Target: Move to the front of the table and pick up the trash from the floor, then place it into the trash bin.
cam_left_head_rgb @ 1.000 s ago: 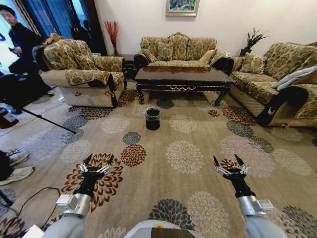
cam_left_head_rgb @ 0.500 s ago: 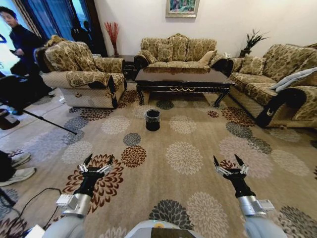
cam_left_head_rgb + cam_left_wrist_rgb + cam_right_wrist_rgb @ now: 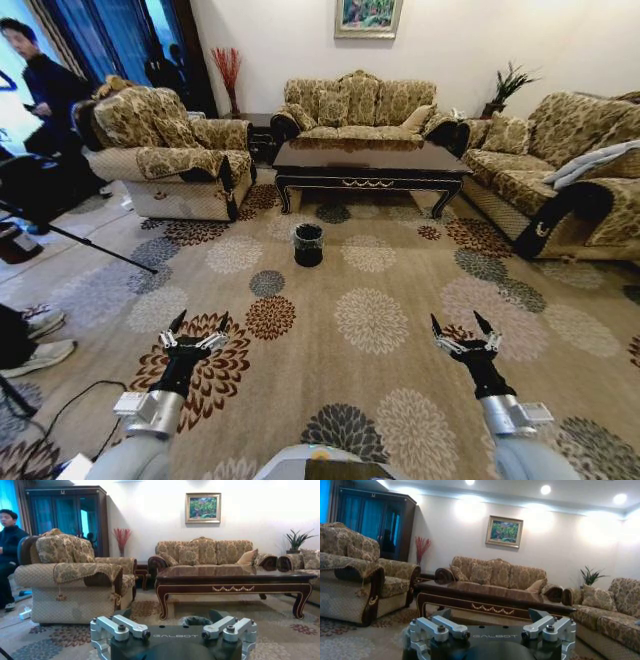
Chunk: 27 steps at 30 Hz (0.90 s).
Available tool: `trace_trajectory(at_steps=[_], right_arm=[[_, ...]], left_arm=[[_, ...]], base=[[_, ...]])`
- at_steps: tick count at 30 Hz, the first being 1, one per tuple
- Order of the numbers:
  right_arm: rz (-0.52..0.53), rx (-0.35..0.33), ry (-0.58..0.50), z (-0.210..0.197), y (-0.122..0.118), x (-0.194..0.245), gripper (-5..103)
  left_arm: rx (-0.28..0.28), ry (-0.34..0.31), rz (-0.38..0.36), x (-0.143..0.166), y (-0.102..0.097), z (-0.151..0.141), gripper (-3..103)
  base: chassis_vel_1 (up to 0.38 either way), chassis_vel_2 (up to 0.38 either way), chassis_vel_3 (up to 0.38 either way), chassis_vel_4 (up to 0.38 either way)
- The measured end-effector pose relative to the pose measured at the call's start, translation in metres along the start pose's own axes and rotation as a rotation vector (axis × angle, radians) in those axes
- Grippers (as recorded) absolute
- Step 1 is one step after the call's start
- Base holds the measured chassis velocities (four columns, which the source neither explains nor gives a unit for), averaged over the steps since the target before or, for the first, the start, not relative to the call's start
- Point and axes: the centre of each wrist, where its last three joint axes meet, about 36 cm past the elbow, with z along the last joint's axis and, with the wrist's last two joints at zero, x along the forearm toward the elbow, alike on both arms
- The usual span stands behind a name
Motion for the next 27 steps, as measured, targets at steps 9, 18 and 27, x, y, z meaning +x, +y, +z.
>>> trace_trajectory(at_steps=[9, 18, 27], right_arm=[[0.000, 0.000, 0.000, 0.0000, 0.0000, 0.0000, 100], [0.000, 0.000, 0.000, 0.0000, 0.0000, 0.0000, 100], [0.000, 0.000, 0.000, 0.0000, 0.0000, 0.0000, 100]], left_arm=[[0.000, 0.000, 0.000, 0.0000, 0.0000, 0.0000, 100], [0.000, 0.000, 0.000, 0.0000, 0.0000, 0.0000, 100], [0.000, 0.000, 0.000, 0.0000, 0.0000, 0.0000, 100]], base=[[0.000, 0.000, 0.000, 0.000], [0.000, 0.000, 0.000, 0.000], [0.000, 0.000, 0.000, 0.000]])
